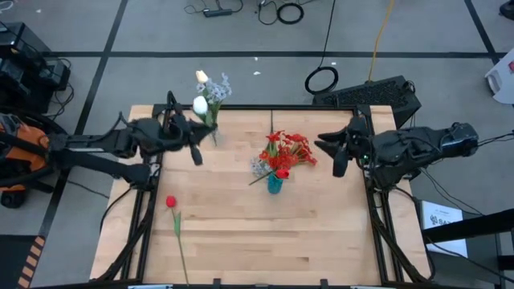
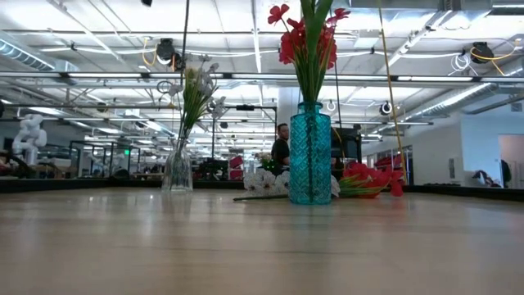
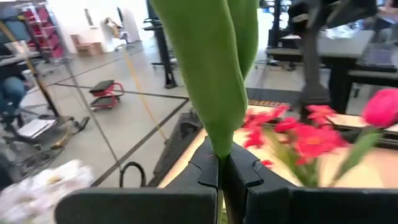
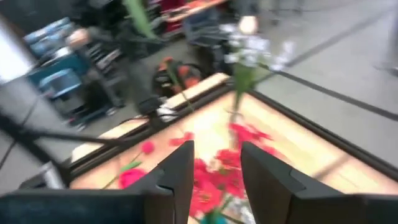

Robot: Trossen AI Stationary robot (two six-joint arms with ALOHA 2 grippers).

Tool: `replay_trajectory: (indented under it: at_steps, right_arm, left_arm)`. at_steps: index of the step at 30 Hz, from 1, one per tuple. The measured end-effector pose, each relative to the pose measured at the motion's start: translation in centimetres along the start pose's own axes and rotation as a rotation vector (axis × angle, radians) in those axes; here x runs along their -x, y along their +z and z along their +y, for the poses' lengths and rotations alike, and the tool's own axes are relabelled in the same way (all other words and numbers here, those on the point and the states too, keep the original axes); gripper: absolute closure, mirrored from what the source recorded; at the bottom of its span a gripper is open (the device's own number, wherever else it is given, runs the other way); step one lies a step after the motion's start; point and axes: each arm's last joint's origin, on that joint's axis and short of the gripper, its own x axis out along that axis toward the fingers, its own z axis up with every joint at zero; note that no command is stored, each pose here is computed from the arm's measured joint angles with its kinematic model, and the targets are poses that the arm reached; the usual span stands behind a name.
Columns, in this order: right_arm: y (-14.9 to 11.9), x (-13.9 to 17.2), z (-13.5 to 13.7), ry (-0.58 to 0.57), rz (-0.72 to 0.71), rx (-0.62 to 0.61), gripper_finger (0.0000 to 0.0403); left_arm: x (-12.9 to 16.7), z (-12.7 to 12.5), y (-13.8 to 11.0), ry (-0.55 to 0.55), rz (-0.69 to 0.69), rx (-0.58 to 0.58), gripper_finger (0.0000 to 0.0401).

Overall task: Sort flowers into vase by color
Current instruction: Put the white tulip into the transparent vase

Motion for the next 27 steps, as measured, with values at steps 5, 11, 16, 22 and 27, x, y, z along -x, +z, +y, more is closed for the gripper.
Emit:
replay_trajectory:
  at_steps: [5, 11, 16, 22, 27]
  right_arm:
    - [-1.1, -0.7, -0.6, -0.173, 0.007, -0.06, 0.0288]
    - [-2.1, -2.0, -0.2, -0.245, 0.016, -0.096, 0.0296]
    - [-2.6, -2.9, 0.3, -0.275, 0.012, -0.108, 0.0304]
    - [-3.0, -3.6, 0.5, -0.301, 0.003, -0.107, 0.0309]
    - [-3.0, -3.8, 0.7, -0.303, -0.004, -0.109, 0.031]
  left_arm:
    - [-0.5, 3.4, -3.5, -0.019, 0.002, 0.03, 0.0399]
    - [-1.3, 7.0, -6.6, -0.015, -0.027, 0.057, 0.0399]
    - [-1.7, 9.6, -7.6, -0.018, 0.001, 0.076, 0.0399]
    - [-1.9, 11.6, -8.4, -0.027, 0.029, 0.093, 0.0399]
    - [-2.1, 12.5, -9.0, -0.021, 0.05, 0.087, 0.0399]
